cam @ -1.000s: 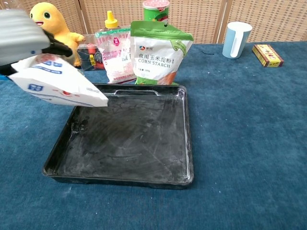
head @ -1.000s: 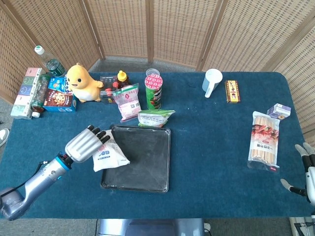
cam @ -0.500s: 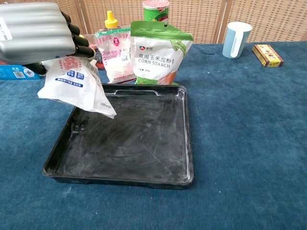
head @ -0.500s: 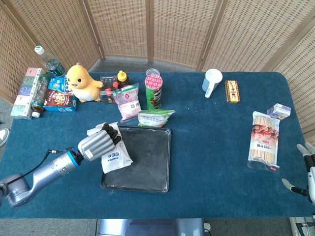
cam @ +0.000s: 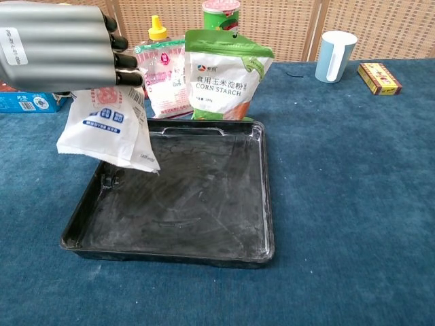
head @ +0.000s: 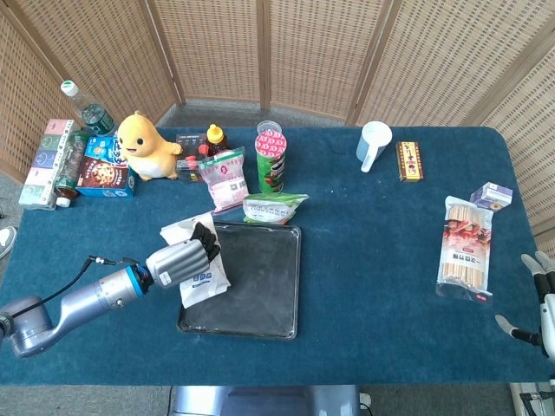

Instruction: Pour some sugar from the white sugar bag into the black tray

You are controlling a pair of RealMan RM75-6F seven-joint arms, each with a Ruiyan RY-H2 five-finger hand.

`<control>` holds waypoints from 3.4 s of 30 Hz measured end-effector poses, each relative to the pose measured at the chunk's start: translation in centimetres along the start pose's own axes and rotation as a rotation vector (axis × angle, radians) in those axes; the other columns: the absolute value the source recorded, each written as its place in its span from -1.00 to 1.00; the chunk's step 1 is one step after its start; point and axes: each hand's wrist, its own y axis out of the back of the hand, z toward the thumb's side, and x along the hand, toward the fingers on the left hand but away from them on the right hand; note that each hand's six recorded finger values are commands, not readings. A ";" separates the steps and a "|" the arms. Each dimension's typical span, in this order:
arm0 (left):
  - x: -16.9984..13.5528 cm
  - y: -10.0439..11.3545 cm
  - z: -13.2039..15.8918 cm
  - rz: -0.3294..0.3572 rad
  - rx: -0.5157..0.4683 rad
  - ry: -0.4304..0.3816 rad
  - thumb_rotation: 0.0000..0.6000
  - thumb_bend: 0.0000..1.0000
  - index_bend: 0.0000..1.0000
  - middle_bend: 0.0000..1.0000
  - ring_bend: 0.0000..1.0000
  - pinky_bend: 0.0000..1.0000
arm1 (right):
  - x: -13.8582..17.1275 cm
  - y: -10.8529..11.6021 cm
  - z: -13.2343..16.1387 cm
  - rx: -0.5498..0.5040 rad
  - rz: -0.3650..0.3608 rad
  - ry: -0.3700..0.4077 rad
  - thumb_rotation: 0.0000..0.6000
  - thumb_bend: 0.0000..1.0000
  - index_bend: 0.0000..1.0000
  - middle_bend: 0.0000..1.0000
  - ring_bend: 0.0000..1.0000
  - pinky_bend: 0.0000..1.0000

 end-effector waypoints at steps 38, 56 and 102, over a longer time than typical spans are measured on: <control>-5.1 -2.7 -0.5 -0.100 -0.511 0.400 1.00 -0.09 0.68 0.24 0.11 0.23 | 0.0 -0.1 0.1 0.007 0.001 0.002 1.00 -0.76 -0.79 -0.94 -0.95 -0.96; -11.6 -9.5 7.0 -0.150 -1.497 0.990 1.00 -0.10 0.68 0.24 0.11 0.10 | 0.0 -0.7 0.4 0.024 0.013 0.004 1.00 -0.76 -0.79 -0.94 -0.95 -0.96; -17.3 -6.7 6.5 0.009 -1.577 1.016 0.96 -0.94 -0.87 -1.00 -1.00 -1.00 | 0.1 -0.4 0.4 0.020 0.005 0.004 1.00 -0.76 -0.79 -0.94 -0.95 -0.96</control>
